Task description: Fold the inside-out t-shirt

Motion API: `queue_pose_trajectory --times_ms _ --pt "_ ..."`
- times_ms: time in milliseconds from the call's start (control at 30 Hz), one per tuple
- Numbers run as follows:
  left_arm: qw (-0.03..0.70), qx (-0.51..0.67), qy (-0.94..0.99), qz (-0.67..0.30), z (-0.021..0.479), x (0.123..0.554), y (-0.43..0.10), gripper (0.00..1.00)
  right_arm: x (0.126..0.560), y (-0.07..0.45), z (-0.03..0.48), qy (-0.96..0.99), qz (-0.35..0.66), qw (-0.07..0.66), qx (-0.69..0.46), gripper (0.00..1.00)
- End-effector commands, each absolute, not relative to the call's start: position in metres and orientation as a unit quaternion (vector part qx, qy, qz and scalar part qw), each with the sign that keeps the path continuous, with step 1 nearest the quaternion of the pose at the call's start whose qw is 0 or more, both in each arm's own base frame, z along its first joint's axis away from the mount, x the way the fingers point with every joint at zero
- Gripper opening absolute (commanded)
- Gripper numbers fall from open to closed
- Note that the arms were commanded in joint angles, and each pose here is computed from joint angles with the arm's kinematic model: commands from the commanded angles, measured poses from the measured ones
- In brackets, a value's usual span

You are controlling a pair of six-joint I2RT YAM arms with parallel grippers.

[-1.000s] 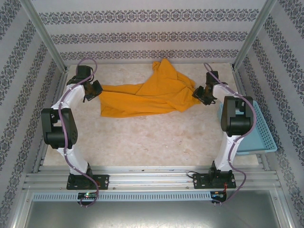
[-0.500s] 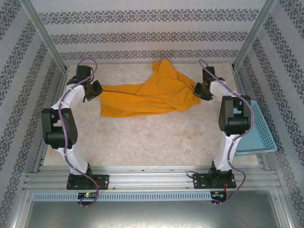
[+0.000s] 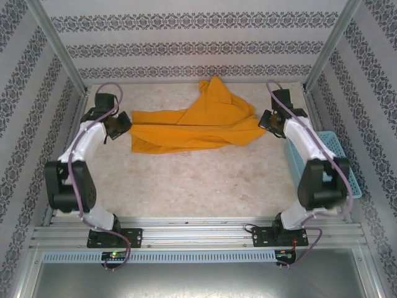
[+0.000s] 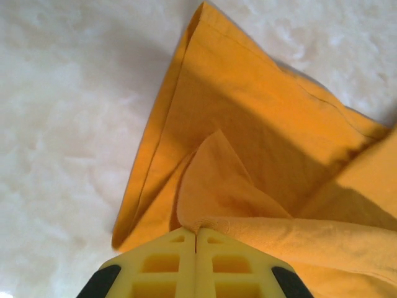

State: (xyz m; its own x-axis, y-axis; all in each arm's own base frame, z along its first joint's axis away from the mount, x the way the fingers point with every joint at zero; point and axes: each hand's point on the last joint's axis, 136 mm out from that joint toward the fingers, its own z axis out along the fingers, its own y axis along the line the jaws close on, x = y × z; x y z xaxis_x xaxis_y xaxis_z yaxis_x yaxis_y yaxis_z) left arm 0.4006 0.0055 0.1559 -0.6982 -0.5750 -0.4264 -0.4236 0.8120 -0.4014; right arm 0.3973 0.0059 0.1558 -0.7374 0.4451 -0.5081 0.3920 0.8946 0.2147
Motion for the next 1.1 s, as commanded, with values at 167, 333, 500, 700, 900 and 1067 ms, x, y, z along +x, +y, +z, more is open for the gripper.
queue_pose_trajectory --times_ms 167,333,500,700,900,1067 --pt "0.278 -0.311 0.896 -0.149 0.159 0.295 -0.003 0.0 0.281 0.019 0.159 0.932 0.095 0.248 0.246 0.01" --pt "0.262 -0.372 0.875 -0.165 0.145 0.238 -0.007 0.0 0.226 0.025 0.156 0.922 0.127 0.227 0.287 0.0" --pt "0.241 -0.425 0.856 -0.172 0.121 0.194 -0.01 0.0 0.18 0.014 0.145 0.906 0.112 0.21 0.349 0.0" --pt "0.21 -0.434 0.865 -0.143 0.091 0.177 -0.006 0.0 0.143 0.011 0.12 0.877 0.124 0.2 0.419 0.0" --pt "0.189 -0.435 0.871 -0.132 0.071 0.188 -0.005 0.0 0.147 0.012 0.102 0.874 0.129 0.198 0.424 0.0" --pt "0.217 -0.426 0.869 -0.131 0.091 0.216 0.0 0.0 0.178 0.007 0.136 0.878 0.12 0.241 0.395 0.0"
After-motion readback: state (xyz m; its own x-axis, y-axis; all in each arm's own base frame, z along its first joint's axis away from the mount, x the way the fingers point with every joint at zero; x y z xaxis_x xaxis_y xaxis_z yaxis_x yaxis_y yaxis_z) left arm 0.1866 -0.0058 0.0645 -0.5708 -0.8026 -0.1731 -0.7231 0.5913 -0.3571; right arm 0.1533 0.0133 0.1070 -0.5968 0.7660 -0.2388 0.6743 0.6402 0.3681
